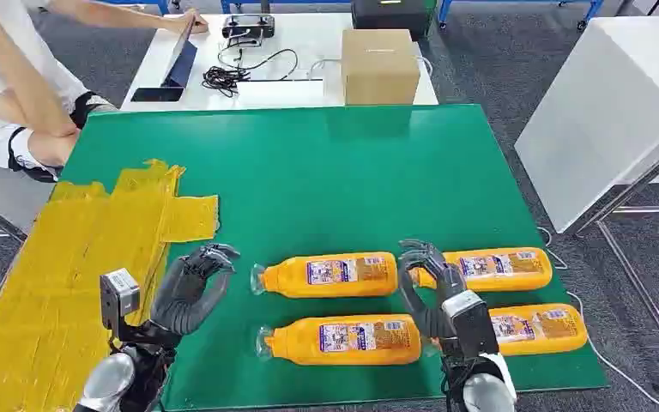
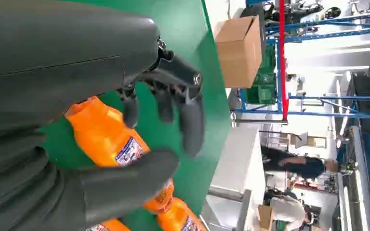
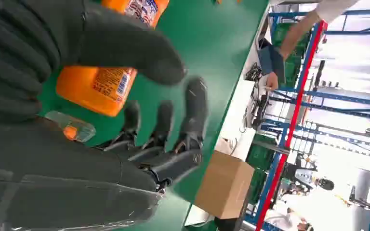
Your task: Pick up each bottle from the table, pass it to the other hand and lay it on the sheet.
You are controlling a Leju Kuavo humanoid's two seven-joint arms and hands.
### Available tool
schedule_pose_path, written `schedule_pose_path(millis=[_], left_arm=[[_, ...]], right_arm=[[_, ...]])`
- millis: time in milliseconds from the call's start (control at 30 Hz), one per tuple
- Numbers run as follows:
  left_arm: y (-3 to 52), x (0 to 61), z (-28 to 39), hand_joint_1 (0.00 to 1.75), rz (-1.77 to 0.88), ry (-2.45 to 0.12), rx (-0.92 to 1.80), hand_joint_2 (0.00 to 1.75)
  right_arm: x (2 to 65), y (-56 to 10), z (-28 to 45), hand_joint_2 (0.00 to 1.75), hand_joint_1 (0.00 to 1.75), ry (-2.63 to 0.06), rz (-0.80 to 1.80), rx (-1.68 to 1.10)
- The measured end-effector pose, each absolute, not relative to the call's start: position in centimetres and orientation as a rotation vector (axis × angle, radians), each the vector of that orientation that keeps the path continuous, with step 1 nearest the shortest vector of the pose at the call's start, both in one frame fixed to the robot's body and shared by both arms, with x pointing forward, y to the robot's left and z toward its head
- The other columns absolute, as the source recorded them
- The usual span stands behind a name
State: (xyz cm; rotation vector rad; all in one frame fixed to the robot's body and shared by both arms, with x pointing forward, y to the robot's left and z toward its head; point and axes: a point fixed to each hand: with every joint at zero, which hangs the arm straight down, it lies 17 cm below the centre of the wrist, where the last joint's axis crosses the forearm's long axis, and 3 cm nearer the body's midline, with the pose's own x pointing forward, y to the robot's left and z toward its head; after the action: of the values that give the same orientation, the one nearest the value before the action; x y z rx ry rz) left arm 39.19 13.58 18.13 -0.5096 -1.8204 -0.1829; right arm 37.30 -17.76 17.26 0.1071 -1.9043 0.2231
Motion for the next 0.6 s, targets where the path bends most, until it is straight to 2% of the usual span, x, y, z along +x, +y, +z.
schedule_pose_path(millis=[133,233,267,300,333,600], left_arm=[[14.1,39.3,18.2,1.75,-0.175,-1.856,-0.444,1.75],[16.1,38.2,18.3,1.75,-0.103,-2.025,-0.064,1.75],[16.0,37.7,18.1,0.23,-0.094,-2.031,-0.036,1.75],[15.6,37.4,18.0,0.00,-0.084,-2.032,-0.034,1.75],[15.4,37.3,17.9,0.00,-0.078,-2.028,-0.037,1.75],[15.1,37.2,17.9,0.00,-0.017,-2.009,-0.056,1.75]], right_arm=[[37.2,-17.9,17.6,1.75,1.75,-1.932,0.221,0.078],[35.9,-17.5,19.4,1.75,1.75,-2.065,0.124,-0.067],[35.6,-17.1,19.4,1.75,1.75,-2.067,0.113,-0.071],[35.4,-16.4,19.4,1.75,0.99,-2.065,0.101,-0.065],[35.4,-16.3,19.4,1.75,0.00,-2.064,0.093,-0.070],[36.5,-15.6,19.8,1.75,0.00,-2.055,0.181,-0.212]])
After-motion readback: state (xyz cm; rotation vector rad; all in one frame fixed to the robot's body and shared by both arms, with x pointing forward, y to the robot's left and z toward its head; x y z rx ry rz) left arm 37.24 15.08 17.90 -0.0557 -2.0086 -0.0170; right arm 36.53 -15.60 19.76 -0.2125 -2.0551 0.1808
